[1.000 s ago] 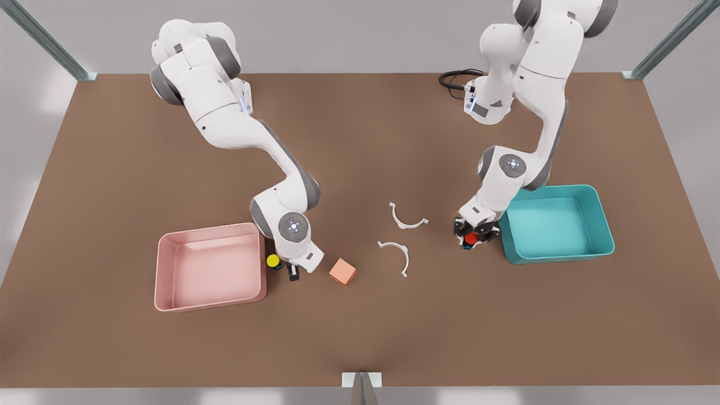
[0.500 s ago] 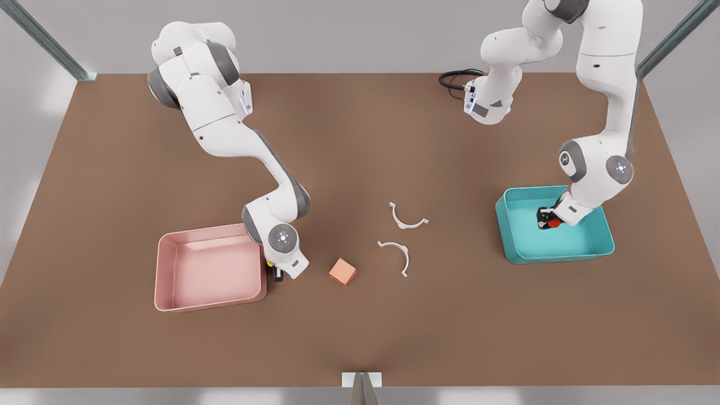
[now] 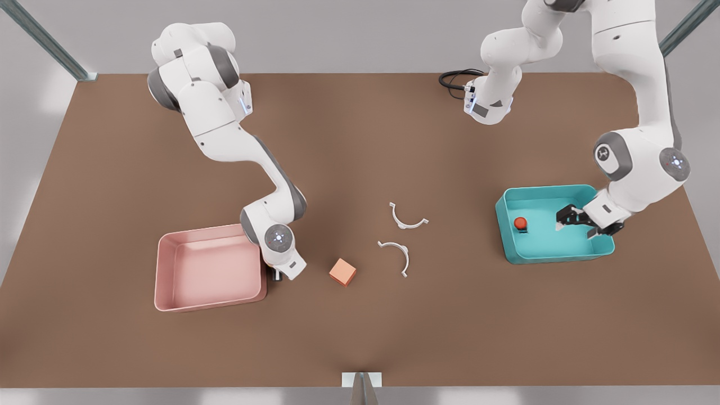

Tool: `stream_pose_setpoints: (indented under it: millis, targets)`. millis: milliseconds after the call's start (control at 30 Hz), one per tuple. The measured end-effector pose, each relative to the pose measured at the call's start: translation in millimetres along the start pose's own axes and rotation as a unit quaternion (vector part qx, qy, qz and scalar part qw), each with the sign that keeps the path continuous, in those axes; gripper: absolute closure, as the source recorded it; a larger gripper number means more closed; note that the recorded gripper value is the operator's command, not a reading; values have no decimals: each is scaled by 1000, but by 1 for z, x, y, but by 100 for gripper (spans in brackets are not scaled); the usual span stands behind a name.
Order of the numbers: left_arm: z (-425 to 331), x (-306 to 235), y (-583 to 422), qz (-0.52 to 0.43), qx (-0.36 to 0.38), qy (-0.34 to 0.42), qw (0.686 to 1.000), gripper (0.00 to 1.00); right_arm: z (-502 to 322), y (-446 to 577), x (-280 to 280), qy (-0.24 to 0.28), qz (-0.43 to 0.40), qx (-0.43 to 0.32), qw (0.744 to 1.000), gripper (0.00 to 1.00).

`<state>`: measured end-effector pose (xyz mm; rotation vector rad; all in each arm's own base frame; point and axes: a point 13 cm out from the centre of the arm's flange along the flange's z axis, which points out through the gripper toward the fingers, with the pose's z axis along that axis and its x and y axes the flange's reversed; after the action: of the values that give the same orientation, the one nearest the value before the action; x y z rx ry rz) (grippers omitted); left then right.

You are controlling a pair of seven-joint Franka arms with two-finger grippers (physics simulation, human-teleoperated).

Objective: Place the red button in the blue storage box with the left arm, and place the yellow button in the pink storage box with the right arm

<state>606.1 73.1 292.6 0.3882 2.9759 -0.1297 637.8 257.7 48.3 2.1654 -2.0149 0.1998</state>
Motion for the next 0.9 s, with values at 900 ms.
stream_pose_setpoints:
  millis: [900]
  targets:
    - [-182,-11,-45,2,-72,74,995,0,-75,-6,148,-58,77,21,995,60]
